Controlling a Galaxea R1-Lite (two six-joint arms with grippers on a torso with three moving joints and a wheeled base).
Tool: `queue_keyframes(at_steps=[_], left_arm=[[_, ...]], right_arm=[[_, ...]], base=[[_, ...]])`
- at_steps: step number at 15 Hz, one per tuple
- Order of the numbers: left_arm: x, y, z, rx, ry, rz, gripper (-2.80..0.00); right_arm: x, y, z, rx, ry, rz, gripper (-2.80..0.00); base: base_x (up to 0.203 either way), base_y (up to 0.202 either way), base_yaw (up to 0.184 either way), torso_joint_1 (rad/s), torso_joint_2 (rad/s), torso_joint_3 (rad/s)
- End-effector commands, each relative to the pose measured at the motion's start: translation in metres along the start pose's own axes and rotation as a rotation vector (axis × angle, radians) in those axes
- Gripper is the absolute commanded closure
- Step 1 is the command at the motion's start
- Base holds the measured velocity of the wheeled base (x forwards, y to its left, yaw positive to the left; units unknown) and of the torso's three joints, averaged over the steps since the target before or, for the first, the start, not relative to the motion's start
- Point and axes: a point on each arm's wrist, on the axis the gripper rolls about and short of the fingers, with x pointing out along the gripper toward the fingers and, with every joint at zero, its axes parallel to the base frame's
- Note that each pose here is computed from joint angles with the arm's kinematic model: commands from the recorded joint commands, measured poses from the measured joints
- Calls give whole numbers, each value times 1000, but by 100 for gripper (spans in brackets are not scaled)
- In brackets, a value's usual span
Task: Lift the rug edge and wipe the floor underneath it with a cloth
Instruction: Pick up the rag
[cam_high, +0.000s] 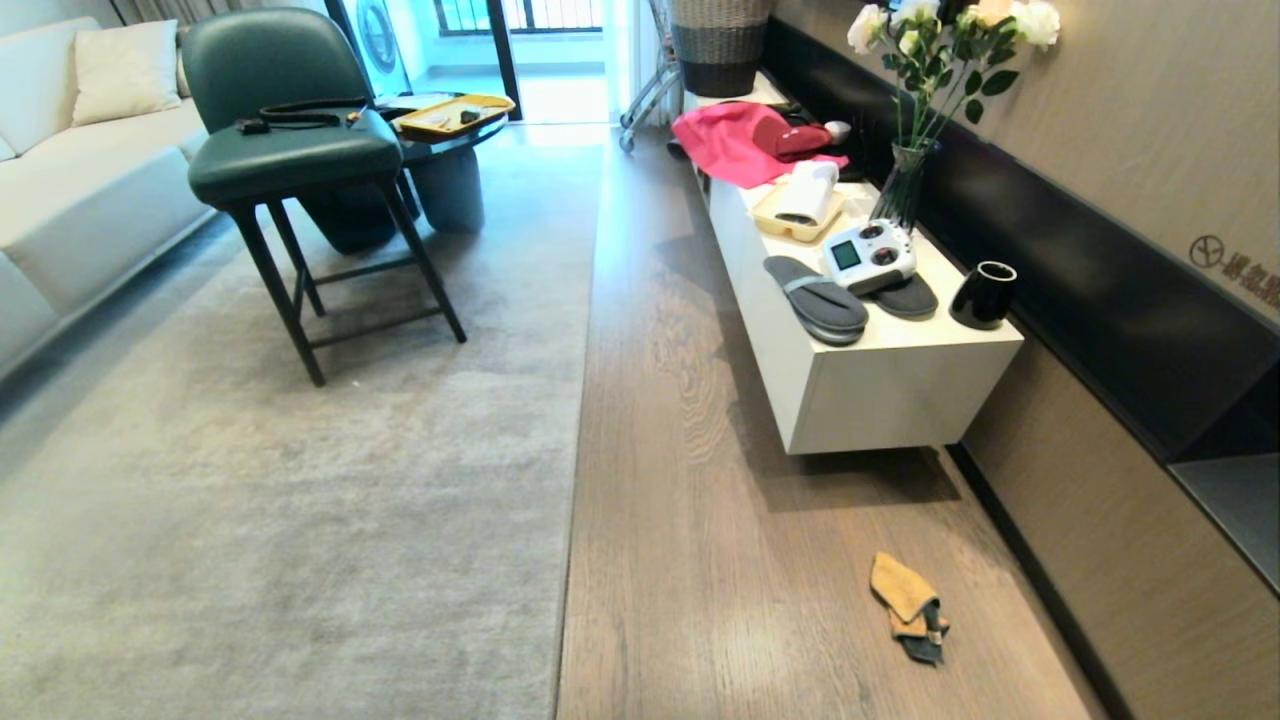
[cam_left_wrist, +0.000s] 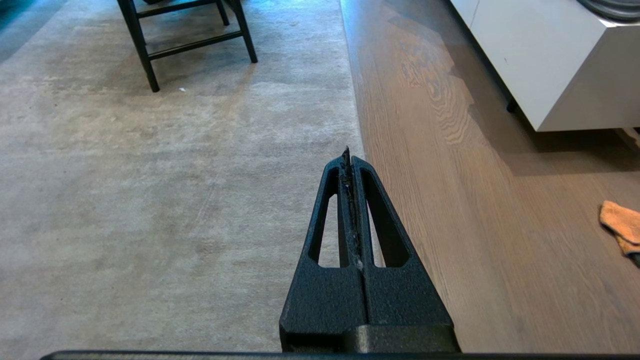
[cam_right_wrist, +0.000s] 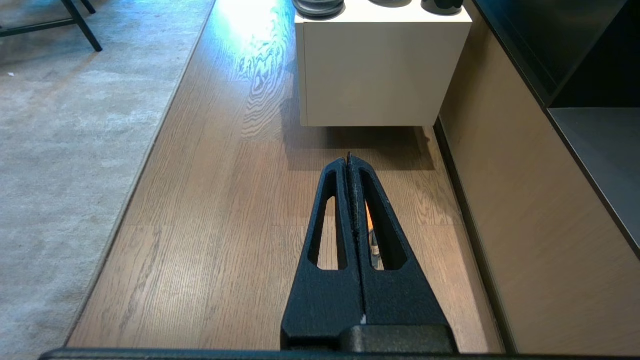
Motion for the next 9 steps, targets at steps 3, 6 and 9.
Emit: queue_keyframes(at_steps=[3, 6, 9], left_arm=[[0, 0, 0, 0, 0, 1, 0], [0, 0, 0, 0, 0, 2, 0], [0, 0, 0, -3, 0, 1, 0]], right_arm=[[0, 0, 0, 0, 1, 1, 0], [0, 0, 0, 0, 1, 1, 0], [0, 0, 0, 0, 1, 1, 0]], base=[[0, 0, 0, 0, 0, 0], [0, 0, 0, 0, 0, 0], [0, 0, 0, 0, 0, 0]])
